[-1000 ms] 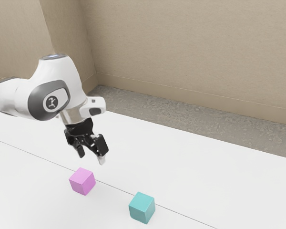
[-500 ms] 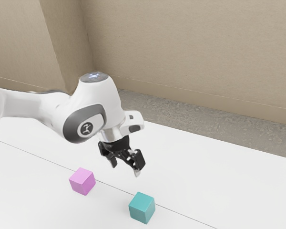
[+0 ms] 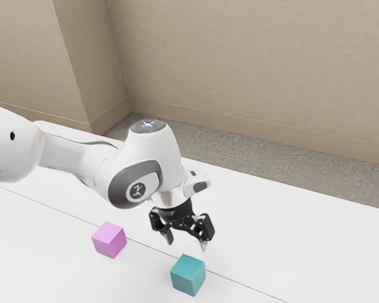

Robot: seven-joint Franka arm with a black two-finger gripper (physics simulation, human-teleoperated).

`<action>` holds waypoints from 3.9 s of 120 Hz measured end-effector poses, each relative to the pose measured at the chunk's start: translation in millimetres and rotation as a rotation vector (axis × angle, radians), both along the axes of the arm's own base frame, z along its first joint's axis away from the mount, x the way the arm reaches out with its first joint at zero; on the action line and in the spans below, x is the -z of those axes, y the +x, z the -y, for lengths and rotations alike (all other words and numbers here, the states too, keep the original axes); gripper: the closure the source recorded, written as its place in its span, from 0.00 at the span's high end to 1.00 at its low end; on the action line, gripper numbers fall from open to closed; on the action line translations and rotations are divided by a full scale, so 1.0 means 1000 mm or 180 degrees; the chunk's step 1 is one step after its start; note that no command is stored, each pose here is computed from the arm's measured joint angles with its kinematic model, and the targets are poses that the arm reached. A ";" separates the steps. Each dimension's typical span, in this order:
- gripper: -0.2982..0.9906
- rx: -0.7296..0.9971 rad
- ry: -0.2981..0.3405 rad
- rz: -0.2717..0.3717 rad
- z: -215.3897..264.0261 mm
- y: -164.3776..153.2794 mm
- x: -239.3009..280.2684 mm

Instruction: Pick up the blue block with one arm, and put the blue block on the pink block with one arm

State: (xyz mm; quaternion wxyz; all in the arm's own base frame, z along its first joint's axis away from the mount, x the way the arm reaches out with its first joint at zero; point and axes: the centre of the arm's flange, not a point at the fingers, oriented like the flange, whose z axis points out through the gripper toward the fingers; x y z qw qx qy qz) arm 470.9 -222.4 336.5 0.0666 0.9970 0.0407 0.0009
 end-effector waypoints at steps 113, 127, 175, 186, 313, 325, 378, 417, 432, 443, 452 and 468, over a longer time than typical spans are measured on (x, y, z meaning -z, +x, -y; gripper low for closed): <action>0.75 0.0108 0.0168 0.0063 0.020 -0.003 0.045; 0.75 0.0102 0.0163 0.0059 0.021 -0.004 0.046; 0.75 0.0049 0.0174 0.0070 0.015 -0.015 0.047; 0.75 0.0062 0.0174 0.0061 0.016 -0.019 0.050; 0.66 0.0276 0.0170 -0.0079 0.019 -0.033 0.083; 0.66 0.0280 0.0166 -0.0066 0.019 -0.031 0.082; 0.65 0.0245 0.0160 -0.0043 0.012 -0.021 0.080; 0.54 0.0258 0.0169 -0.0016 0.010 -0.019 0.076; 0.52 0.0228 0.0213 0.0126 0.003 -0.016 0.051; 0.52 0.0074 0.0340 0.0337 -0.029 -0.007 0.003; 0.53 -0.0100 0.0447 0.0349 -0.070 -0.002 -0.018; 0.54 -0.0637 0.0548 0.0104 -0.187 0.011 -0.021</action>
